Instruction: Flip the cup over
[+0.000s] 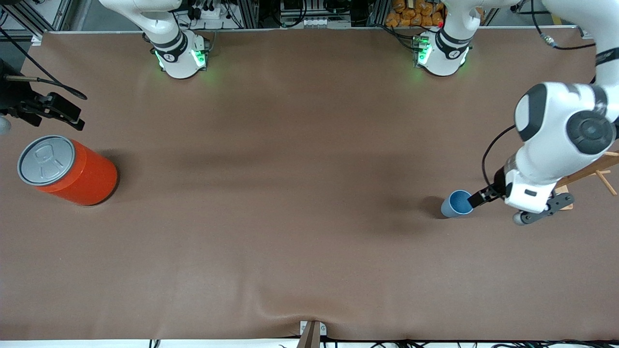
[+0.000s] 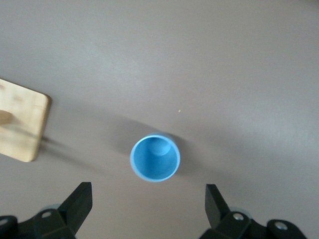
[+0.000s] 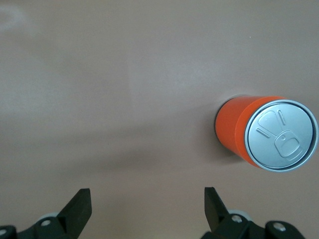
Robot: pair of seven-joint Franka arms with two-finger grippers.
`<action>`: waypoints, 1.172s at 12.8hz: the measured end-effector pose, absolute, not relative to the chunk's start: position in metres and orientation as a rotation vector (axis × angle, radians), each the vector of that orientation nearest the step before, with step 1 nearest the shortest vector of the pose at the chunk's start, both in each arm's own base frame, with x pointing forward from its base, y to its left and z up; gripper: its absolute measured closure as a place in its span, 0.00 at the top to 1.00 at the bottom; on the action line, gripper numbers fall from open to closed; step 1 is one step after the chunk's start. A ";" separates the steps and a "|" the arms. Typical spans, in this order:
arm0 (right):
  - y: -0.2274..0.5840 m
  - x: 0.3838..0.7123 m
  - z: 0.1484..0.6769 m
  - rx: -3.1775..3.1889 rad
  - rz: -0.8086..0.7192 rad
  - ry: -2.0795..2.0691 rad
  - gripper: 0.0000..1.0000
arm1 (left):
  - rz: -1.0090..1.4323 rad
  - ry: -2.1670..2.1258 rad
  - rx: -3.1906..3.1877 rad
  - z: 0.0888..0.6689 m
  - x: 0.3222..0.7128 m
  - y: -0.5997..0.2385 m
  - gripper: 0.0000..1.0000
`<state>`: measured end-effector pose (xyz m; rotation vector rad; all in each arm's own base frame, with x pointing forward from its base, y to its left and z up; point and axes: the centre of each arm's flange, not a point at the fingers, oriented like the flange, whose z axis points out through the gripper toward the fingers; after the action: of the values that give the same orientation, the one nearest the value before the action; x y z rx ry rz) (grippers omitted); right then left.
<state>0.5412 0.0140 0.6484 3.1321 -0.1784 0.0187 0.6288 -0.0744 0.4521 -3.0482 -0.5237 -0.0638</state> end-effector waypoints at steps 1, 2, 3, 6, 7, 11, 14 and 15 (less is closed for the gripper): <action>0.014 0.541 0.648 3.132 0.018 -0.178 1.00 | -0.051 -0.476 -3.050 0.470 0.621 -0.067 1.00; 0.014 0.541 0.648 3.132 0.018 -0.178 1.00 | -0.050 -0.449 -3.051 0.489 0.613 -0.062 1.00; 0.014 0.541 0.649 3.132 0.017 -0.178 1.00 | -0.060 -0.423 -3.053 0.509 0.604 -0.061 1.00; 0.014 0.541 0.649 3.132 0.014 -0.179 1.00 | -0.106 -0.277 -3.068 0.557 0.580 -0.064 1.00; 0.014 0.541 0.649 3.132 0.014 -0.178 1.00 | -0.100 -0.251 -3.068 0.565 0.573 -0.064 1.00; 0.014 0.541 0.649 3.132 0.014 -0.178 1.00 | -0.019 -0.229 -3.062 0.586 0.559 -0.068 1.00; 0.014 0.541 0.649 3.132 0.015 -0.179 1.00 | 0.003 -0.125 -3.081 0.603 0.554 -0.067 1.00; 0.014 0.541 0.649 3.132 0.015 -0.178 1.00 | 0.010 -0.102 -3.082 0.605 0.553 -0.067 1.00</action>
<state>0.5407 0.0140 0.6491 3.1319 -0.1785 0.0148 0.5530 -0.0673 0.6049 -3.0819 -0.1021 0.0104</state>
